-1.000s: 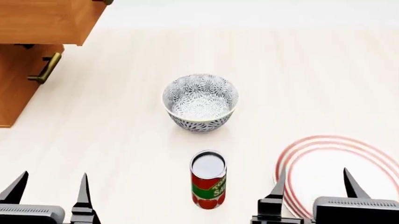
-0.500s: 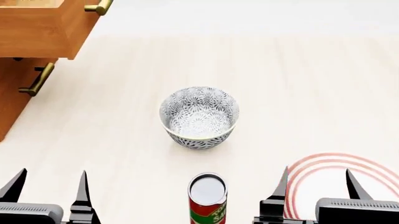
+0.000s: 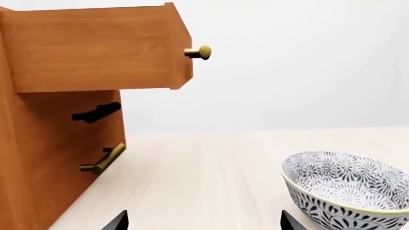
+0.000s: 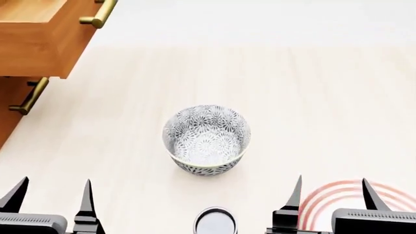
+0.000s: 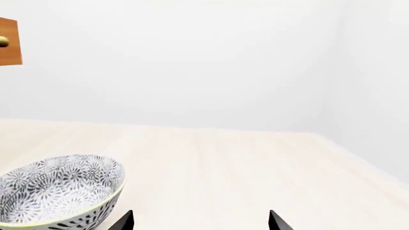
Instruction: Put the bowl on the plate.
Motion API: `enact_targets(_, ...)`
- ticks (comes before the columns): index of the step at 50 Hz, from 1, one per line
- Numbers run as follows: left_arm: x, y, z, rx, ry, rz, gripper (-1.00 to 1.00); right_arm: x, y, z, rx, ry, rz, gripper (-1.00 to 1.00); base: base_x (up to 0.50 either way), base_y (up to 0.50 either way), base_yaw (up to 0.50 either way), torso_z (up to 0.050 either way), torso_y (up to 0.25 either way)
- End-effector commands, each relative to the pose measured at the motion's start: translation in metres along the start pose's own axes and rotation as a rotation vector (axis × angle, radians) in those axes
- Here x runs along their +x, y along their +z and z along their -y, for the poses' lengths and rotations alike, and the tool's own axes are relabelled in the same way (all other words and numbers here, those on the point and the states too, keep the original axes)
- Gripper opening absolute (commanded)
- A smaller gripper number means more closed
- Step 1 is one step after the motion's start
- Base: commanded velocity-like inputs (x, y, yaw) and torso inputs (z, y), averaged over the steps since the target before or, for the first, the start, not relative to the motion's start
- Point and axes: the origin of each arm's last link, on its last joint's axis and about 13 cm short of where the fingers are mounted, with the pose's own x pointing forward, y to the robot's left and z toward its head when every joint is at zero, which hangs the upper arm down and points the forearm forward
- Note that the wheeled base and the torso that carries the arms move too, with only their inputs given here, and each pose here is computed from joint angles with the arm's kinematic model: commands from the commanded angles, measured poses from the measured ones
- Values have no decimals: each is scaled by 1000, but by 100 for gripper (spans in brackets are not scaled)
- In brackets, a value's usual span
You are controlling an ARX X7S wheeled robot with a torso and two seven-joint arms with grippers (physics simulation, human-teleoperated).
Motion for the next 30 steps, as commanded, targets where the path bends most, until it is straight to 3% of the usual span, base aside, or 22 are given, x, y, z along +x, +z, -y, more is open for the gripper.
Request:
enact_targets(1, 0, 0, 0, 1, 0, 1, 100, 0, 0, 0, 2, 2, 0, 100, 164, 0, 0, 0, 0)
enact_targets(30, 0, -2, -2, 0, 8, -1, 100, 1, 1, 0, -2, 9, -7, 100, 163, 0, 0, 0, 0)
